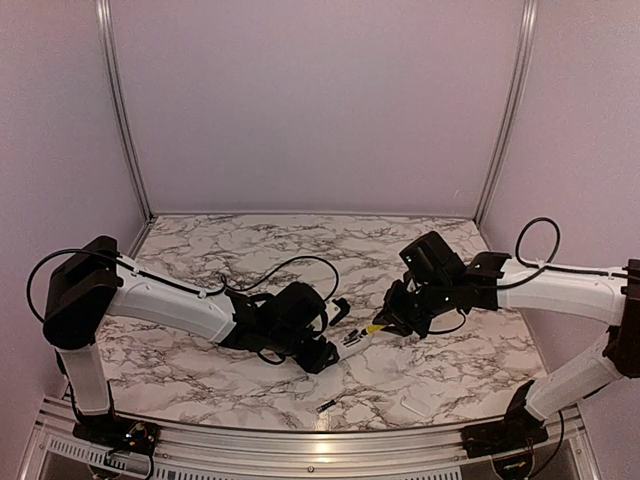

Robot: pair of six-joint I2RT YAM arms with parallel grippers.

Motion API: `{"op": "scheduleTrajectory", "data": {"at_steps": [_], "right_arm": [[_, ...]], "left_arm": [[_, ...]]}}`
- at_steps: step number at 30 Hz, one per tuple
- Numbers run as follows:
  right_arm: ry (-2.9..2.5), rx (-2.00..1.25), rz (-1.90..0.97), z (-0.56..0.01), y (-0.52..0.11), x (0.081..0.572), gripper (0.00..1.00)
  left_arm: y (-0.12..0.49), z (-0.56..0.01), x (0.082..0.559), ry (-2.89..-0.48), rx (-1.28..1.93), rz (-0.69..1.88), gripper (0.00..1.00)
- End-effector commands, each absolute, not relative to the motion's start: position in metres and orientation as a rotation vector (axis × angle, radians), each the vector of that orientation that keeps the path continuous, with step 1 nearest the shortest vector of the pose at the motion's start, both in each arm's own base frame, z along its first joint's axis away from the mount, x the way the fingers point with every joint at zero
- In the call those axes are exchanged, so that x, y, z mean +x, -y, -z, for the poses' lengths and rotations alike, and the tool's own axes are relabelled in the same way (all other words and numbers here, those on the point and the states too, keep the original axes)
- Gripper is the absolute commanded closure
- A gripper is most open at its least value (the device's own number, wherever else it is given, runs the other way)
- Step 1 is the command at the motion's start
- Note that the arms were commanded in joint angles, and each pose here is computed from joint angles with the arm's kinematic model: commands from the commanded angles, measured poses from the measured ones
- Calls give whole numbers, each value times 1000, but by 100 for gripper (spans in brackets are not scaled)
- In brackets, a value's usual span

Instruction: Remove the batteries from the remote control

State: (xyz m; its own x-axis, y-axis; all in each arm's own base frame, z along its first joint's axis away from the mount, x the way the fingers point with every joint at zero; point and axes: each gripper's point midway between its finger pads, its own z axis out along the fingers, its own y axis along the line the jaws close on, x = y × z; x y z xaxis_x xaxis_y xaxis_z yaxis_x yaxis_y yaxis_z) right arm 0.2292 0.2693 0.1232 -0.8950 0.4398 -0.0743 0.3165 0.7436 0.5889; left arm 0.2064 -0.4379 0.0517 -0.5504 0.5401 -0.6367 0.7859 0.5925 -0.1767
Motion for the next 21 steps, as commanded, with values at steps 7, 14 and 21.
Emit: {"op": "scheduleTrajectory", "data": {"at_steps": [7,14,21], "right_arm": [[-2724,563,-823,-137,-273,243,100],[-2724,558,-816,-138,-274,245,100],[-2698,549,-835,-155,-273,246,100]], "left_arm": [[445,-40,203,-2299,1095,621,100],[444,-38,203,-2301,1107,613,100],[445,-53,204,-2267,1108,623,100]]}}
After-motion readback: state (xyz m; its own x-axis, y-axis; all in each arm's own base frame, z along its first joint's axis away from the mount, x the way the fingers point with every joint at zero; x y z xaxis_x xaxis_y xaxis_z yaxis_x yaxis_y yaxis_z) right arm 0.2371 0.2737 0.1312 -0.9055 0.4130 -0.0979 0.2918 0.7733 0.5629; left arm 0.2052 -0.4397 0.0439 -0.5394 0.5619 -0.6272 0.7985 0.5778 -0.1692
